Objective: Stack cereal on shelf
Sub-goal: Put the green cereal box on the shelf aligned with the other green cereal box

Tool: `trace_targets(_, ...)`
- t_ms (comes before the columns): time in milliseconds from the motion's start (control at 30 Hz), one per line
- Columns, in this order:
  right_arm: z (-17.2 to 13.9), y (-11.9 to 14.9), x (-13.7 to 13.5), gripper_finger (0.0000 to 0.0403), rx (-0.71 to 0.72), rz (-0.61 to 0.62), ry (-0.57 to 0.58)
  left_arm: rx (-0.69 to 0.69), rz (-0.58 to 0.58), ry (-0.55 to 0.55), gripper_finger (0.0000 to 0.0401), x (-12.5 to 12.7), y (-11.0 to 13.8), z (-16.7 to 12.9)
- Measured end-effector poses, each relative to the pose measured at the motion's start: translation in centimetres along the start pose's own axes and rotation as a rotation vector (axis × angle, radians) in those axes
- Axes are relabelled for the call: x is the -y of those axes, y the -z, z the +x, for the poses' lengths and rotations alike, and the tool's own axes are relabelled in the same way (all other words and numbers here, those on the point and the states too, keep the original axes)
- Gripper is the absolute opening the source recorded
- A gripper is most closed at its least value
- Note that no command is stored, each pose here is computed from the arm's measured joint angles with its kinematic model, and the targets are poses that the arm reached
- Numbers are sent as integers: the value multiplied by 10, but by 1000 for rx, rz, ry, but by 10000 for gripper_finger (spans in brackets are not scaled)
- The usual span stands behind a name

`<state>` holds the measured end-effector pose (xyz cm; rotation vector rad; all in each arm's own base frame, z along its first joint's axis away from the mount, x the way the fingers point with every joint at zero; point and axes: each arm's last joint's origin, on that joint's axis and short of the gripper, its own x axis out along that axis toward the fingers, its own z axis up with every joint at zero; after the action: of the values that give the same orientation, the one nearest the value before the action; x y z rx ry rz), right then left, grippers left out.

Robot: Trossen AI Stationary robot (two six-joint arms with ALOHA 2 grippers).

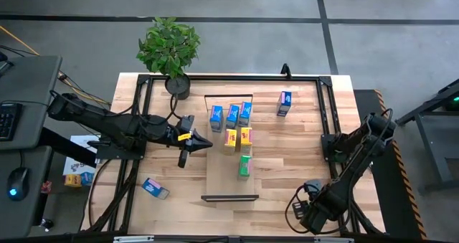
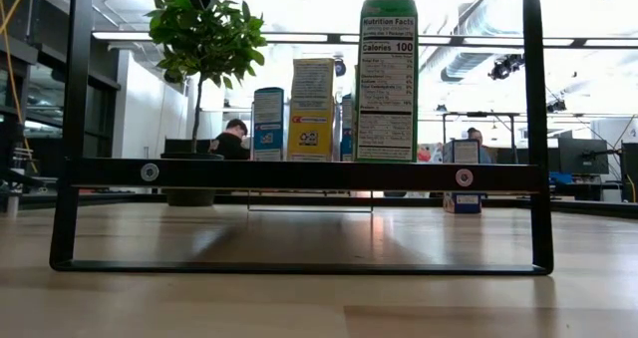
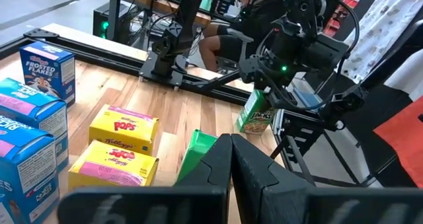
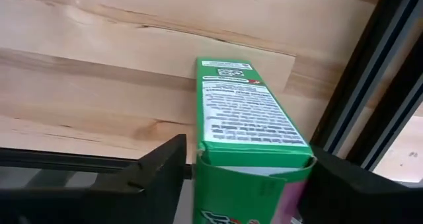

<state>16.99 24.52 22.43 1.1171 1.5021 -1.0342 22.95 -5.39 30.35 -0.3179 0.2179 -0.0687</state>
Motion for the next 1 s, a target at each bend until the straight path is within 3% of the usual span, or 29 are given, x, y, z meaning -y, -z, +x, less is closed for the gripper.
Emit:
trace_targets(300, -1, 2, 1, 166, -24, -19, 19, 5, -1, -17, 0, -4, -1, 0)
trace_targets(500, -30, 11, 0, 140, -88, -183, -74, 11, -5, -36, 0, -8, -3, 1)
trace_targets(600, -67, 15, 1, 140, -109, -296, -225, 14, -6, -44, 0, -10, -4, 1)
trace_targets(667, -97, 16, 2, 142, -69, -354, -387, 15, -8, -49, 0, -12, -4, 1)
trace_targets(833, -181, -4, -4, 144, 270, -329, -857, 26, -19, -26, 0, -14, -7, -2)
trace_targets(900, -206, -17, -13, 144, 426, -328, -939, 68, -25, 30, 0, -12, -14, -7)
trace_targets(1000, -231, -40, -39, 144, 549, -411, -965, 136, -28, 106, 0, -8, -25, -20)
